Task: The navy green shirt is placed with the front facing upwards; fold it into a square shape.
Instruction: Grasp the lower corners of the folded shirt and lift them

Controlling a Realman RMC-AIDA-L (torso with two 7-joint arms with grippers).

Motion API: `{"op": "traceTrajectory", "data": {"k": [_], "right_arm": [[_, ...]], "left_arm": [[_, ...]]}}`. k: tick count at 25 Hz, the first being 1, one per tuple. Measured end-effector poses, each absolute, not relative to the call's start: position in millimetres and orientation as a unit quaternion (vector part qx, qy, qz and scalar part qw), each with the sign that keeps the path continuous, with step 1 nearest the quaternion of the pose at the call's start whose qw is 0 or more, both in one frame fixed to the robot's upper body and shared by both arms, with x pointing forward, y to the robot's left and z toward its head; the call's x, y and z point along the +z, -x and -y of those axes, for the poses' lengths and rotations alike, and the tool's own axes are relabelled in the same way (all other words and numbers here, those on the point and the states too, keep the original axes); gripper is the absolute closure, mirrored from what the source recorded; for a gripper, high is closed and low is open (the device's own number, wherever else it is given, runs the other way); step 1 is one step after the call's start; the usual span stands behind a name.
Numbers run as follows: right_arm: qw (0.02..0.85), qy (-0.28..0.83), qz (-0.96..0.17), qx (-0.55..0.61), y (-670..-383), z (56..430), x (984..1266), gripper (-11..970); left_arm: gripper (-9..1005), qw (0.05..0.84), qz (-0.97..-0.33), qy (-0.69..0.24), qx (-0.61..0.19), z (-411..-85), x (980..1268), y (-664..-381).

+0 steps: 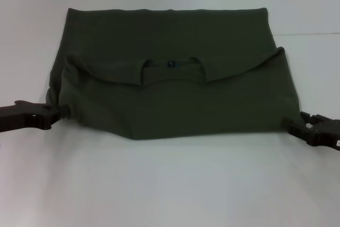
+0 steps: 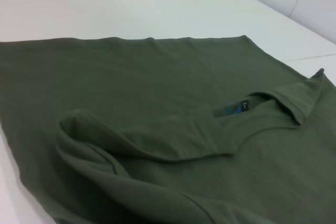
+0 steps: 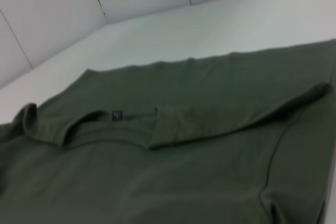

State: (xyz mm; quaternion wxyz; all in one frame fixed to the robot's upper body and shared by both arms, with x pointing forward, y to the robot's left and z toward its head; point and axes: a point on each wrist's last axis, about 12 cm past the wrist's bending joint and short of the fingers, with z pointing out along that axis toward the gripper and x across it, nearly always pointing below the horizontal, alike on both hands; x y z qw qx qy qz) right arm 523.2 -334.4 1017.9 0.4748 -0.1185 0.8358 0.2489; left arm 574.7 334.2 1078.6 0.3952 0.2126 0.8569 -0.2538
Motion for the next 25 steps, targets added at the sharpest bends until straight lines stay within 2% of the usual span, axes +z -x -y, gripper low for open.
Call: {"op": "traceTrajectory", "data": {"k": [5, 10, 21, 24, 25], "right_arm": [[0.464, 0.128, -0.841, 0.246, -526, 330, 1015, 323], [0.465, 0.130, -0.840, 0.248, -526, 329, 1016, 555], [0.465, 0.130, -0.841, 0.243, -525, 333, 1017, 793], [0.465, 0.131, -0.841, 0.243, -522, 334, 1015, 889], [0.466, 0.133, -0.840, 0.244, -520, 335, 1015, 889]], "left_arm": [[963, 0.396, -0.856, -0.214, -0.255, -334, 1079, -575], [962, 0.397, -0.854, -0.219, -0.256, -333, 1079, -574], [960, 0.400, -0.850, -0.236, -0.249, -333, 1076, -572], [960, 0.408, -0.843, -0.255, -0.241, -333, 1072, -566], [960, 0.413, -0.839, -0.264, -0.238, -334, 1069, -563]]}}
